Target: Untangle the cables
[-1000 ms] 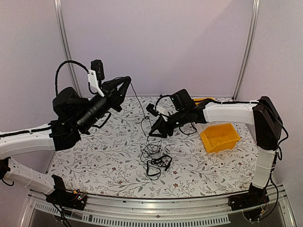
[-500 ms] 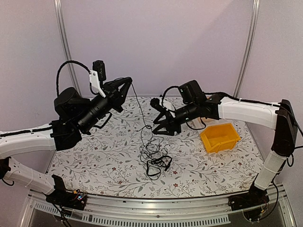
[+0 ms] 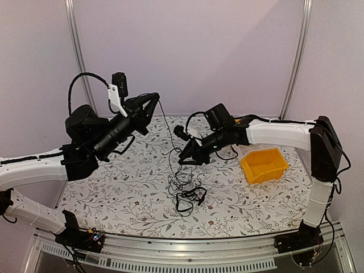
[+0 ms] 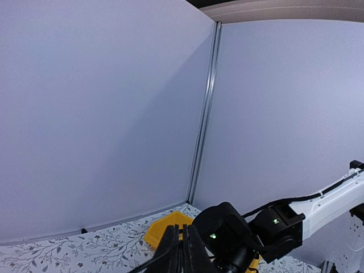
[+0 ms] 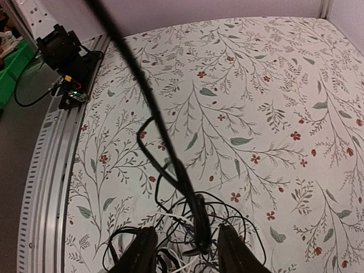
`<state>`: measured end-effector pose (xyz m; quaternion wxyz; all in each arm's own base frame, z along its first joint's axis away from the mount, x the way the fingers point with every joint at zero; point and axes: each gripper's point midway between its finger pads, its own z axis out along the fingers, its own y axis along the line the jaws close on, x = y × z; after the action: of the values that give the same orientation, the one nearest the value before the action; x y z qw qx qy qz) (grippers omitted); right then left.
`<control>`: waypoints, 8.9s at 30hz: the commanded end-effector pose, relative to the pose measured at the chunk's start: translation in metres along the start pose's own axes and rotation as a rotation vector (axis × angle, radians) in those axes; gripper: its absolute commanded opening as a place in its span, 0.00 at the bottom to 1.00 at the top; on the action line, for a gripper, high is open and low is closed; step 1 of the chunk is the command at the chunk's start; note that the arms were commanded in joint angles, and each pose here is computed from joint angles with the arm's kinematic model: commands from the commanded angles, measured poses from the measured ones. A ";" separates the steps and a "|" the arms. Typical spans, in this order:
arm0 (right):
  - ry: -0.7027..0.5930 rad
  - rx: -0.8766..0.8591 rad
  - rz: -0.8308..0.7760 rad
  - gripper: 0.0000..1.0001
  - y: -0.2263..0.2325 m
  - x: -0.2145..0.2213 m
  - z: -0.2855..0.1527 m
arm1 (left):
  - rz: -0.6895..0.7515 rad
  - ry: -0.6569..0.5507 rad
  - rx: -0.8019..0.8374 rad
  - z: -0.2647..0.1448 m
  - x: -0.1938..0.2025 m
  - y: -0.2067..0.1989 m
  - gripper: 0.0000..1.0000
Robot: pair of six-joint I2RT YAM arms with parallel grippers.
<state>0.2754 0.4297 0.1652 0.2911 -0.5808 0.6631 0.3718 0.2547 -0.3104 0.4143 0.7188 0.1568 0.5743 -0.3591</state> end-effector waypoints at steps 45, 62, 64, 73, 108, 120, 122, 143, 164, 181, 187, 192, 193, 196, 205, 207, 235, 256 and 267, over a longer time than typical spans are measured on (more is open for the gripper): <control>0.192 0.267 0.370 0.36 -0.135 0.136 -0.006 | 0.361 -0.432 -0.158 -0.052 -0.312 -0.009 0.00; -0.111 0.203 -0.027 0.70 -0.044 -0.042 -0.126 | 0.416 -0.273 -0.219 -0.022 -0.218 0.008 0.00; -0.138 0.215 -0.064 0.71 -0.037 -0.057 -0.133 | 0.420 -0.240 -0.219 -0.015 -0.197 0.011 0.00; -0.227 0.126 -0.132 0.75 -0.004 -0.117 -0.130 | 0.384 -0.152 -0.182 0.006 -0.138 0.018 0.00; -0.258 -0.280 -0.015 0.68 0.061 -0.147 0.033 | 0.260 -0.191 -0.166 -0.014 -0.142 0.024 0.00; -0.275 -0.431 -0.002 0.62 0.084 -0.147 0.027 | 0.245 -0.196 -0.170 -0.019 -0.142 0.026 0.00; -0.274 -0.438 0.013 0.59 0.084 -0.148 0.029 | 0.243 -0.198 -0.170 -0.020 -0.142 0.026 0.00; -0.270 -0.322 -0.024 0.24 0.083 -0.144 0.006 | 0.204 -0.155 -0.360 -0.053 -0.092 0.092 0.00; -0.263 -0.223 0.062 0.74 0.046 -0.154 0.070 | 0.095 -0.197 -0.239 -0.041 -0.112 0.071 0.00; -0.268 -0.383 0.063 0.18 0.072 -0.165 0.077 | 0.076 -0.203 -0.256 -0.045 -0.109 0.075 0.00; -0.217 -0.306 0.054 0.00 0.062 -0.133 0.070 | 0.147 -0.200 -0.409 -0.064 -0.107 0.100 0.00; -0.251 -0.125 0.009 0.00 0.033 -0.137 0.009 | 0.137 -0.134 -0.671 -0.104 -0.062 0.152 0.00; -0.265 -0.094 -0.004 0.00 0.030 -0.146 -0.007 | 0.114 -0.119 -0.692 -0.110 -0.050 0.159 0.00; -0.294 -0.021 -0.059 0.00 0.021 -0.166 -0.045 | 0.054 -0.069 -0.728 -0.121 -0.013 0.177 0.00; -0.378 0.203 -0.186 0.00 -0.017 -0.210 -0.134 | -0.059 0.059 -0.726 -0.122 0.066 0.201 0.00; -0.410 0.250 -0.190 0.00 -0.031 -0.218 -0.156 | -0.073 0.078 -0.717 -0.121 0.076 0.203 0.00; -0.472 0.758 -0.078 0.00 -0.218 -0.161 -0.318 | -0.142 0.227 -0.525 -0.113 0.130 0.182 0.39; -0.332 0.826 0.212 0.00 -0.308 0.012 -0.323 | -0.141 0.237 -0.520 -0.113 0.133 0.182 0.39; -0.202 0.820 0.287 0.00 -0.319 0.077 -0.289 | -0.155 0.246 -0.516 -0.111 0.141 0.182 0.40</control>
<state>0.5862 0.1352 0.2373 0.5177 -0.2733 0.7886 0.1882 0.3118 -0.1613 0.2166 0.6279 -0.0302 0.7436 -0.2278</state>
